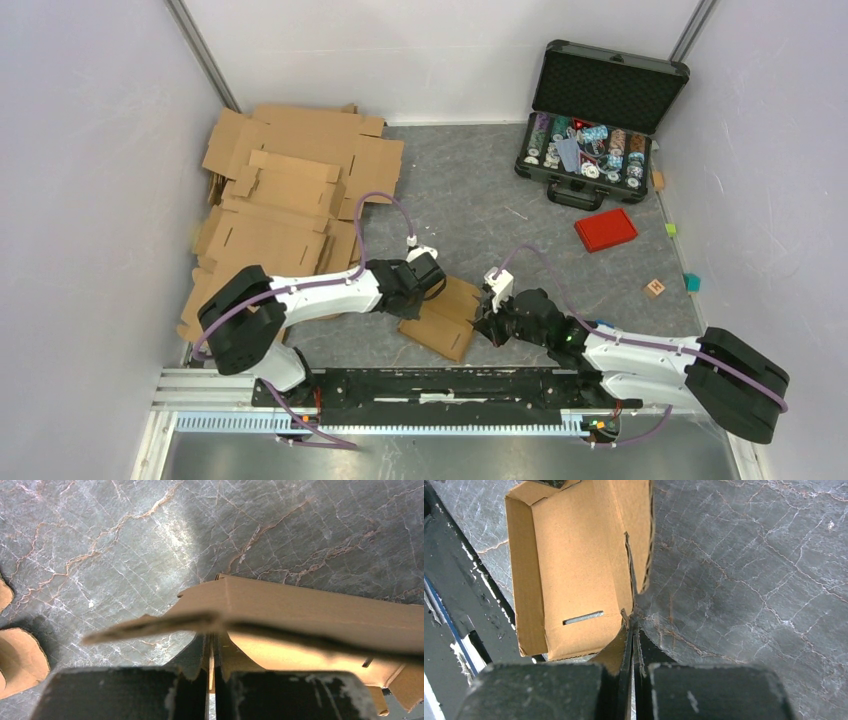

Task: Fold the paper box
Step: Fold the paper box at the center of the board.

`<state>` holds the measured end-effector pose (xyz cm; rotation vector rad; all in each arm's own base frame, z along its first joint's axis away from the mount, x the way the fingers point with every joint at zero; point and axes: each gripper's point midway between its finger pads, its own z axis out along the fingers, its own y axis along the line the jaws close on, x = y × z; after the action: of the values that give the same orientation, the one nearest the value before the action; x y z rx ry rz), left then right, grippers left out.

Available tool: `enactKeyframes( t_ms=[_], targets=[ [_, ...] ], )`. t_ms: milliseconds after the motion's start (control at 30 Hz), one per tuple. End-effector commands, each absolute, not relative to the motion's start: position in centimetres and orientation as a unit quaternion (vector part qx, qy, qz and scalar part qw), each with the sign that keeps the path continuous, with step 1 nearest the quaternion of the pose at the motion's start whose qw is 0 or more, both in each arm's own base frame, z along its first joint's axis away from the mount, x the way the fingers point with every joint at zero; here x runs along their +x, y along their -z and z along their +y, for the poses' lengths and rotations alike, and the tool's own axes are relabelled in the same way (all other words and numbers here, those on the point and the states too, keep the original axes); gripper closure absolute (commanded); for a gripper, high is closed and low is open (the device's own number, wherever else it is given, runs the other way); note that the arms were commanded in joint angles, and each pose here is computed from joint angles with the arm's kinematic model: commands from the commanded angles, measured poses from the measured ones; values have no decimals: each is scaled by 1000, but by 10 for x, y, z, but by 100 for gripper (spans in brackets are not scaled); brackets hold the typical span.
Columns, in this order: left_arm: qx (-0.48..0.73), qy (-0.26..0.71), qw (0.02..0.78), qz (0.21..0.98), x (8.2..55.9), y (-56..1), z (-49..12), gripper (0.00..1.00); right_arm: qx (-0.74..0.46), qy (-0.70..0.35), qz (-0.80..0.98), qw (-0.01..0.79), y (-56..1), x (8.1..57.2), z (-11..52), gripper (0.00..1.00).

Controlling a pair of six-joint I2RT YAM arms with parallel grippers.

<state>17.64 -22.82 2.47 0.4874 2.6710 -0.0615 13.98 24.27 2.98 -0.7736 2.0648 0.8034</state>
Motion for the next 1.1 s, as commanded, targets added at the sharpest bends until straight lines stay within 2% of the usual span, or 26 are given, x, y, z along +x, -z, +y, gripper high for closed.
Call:
enactKeyframes(
  t_ms=[0,333,733,1067],
  targets=[
    [124,60,249,959,188,-36,-244,98,-289,-359,792,400,-57,142,264,100],
    [122,53,255,958,189,-37,-239,98,-227,-257,845,411,-56,174,236,100],
    [107,59,270,955,191,-44,-238,98,-183,-226,870,398,-55,185,224,100],
    [103,60,273,955,192,-44,-237,98,-194,-295,855,380,-64,178,249,100]
  ],
)
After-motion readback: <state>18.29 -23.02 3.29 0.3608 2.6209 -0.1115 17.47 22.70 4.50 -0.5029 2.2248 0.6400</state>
